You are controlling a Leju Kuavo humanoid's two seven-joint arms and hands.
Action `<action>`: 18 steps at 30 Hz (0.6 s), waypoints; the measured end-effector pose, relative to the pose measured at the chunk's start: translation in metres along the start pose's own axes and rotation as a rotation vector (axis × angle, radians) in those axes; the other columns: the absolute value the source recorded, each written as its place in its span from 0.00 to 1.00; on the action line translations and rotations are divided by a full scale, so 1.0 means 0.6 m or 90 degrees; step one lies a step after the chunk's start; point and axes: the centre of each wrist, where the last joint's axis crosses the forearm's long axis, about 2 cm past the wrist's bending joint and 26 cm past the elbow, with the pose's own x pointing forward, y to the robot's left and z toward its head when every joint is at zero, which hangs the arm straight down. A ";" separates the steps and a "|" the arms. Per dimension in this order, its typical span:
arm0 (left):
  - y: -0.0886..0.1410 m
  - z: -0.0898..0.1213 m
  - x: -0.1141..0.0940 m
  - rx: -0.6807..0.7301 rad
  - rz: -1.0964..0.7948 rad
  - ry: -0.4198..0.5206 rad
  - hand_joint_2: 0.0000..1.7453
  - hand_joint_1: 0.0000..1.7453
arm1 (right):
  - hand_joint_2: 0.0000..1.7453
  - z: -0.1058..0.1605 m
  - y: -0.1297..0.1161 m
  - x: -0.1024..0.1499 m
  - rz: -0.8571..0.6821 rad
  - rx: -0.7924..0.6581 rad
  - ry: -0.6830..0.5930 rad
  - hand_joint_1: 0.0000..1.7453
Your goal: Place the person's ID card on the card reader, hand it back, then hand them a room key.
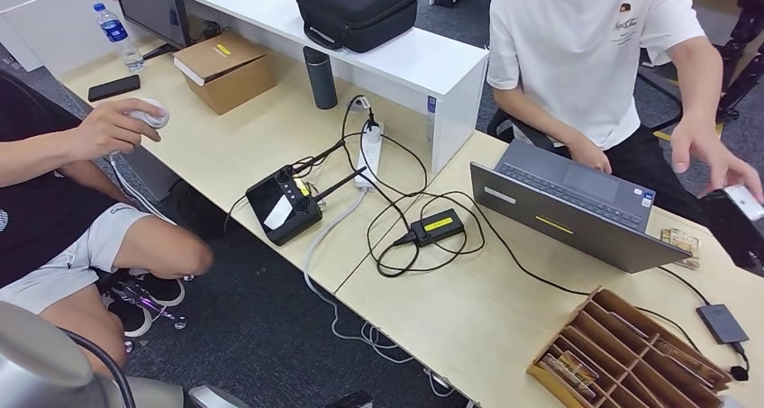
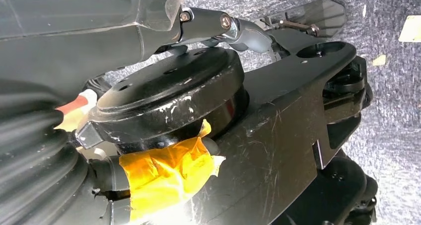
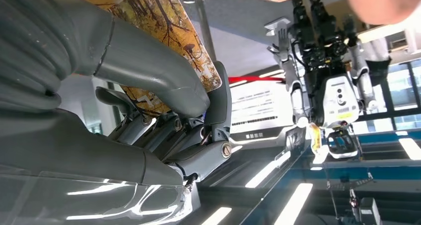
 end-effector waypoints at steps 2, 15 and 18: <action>-0.005 0.000 0.001 0.005 0.000 -0.001 1.00 0.00 | 1.00 -0.005 0.003 0.006 0.007 0.008 0.001 1.00; -0.011 0.000 0.002 0.002 0.001 -0.003 1.00 0.00 | 1.00 -0.004 0.030 0.021 0.009 0.058 0.007 1.00; -0.011 0.000 0.002 0.002 0.002 -0.003 1.00 0.00 | 1.00 -0.003 0.032 0.021 0.009 0.062 0.007 0.50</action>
